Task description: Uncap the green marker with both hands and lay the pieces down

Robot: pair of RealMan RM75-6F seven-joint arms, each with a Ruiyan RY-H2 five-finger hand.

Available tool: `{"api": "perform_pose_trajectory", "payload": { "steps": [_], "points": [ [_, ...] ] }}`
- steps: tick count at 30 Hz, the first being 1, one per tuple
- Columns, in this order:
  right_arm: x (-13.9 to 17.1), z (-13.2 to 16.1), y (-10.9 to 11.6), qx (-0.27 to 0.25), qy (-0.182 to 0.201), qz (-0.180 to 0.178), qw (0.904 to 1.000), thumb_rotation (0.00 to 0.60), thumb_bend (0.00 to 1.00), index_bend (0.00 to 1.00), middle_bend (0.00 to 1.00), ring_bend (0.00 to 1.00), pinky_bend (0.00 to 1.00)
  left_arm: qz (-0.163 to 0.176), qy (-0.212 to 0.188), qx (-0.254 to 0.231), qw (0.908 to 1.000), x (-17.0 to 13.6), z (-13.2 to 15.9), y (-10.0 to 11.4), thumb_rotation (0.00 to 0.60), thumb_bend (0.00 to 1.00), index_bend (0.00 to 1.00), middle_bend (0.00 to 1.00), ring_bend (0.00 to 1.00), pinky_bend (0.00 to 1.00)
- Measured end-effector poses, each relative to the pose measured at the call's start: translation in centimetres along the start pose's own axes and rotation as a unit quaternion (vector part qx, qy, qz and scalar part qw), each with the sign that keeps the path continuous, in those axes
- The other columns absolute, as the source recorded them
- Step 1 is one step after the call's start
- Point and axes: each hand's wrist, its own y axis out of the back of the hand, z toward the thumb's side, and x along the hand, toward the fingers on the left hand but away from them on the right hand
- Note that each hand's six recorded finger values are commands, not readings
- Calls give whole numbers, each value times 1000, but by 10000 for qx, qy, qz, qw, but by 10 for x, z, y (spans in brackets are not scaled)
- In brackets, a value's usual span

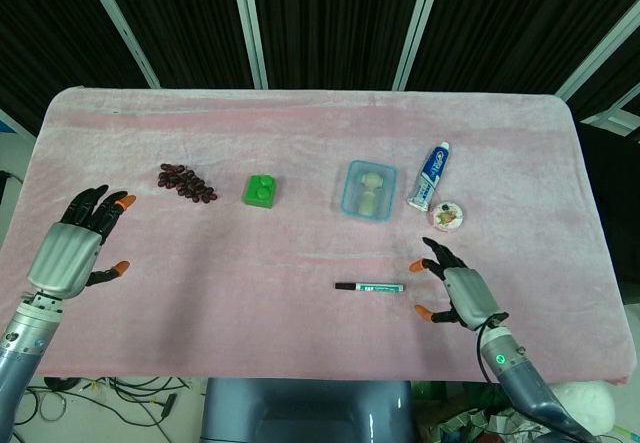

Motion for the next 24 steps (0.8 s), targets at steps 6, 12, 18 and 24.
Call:
{"api": "perform_pose_trajectory", "payload": {
  "steps": [6,12,18,24],
  "points": [
    [-15,13,-17,-58,-67,90,9999,600,153,399,0,24,152,-38,-19,-24,10000,2,2,-4,600,137,115,129,0,100],
    [-31,18,-28,-106,-310,86,9994,600,181,412,0,23,152,-93,-23,-4,10000,3,3,-10,600,138,115,129,0,99],
    [-46,25,-47,-25,-488,107,9987,600,191,427,0,23,152,-119,-43,28,9999,4,5,-13,600,138,115,129,0,99],
    [-57,28,-62,106,-551,69,9984,600,204,452,0,22,152,-132,-66,89,9999,2,7,-14,600,138,115,129,0,99]
  ]
}}
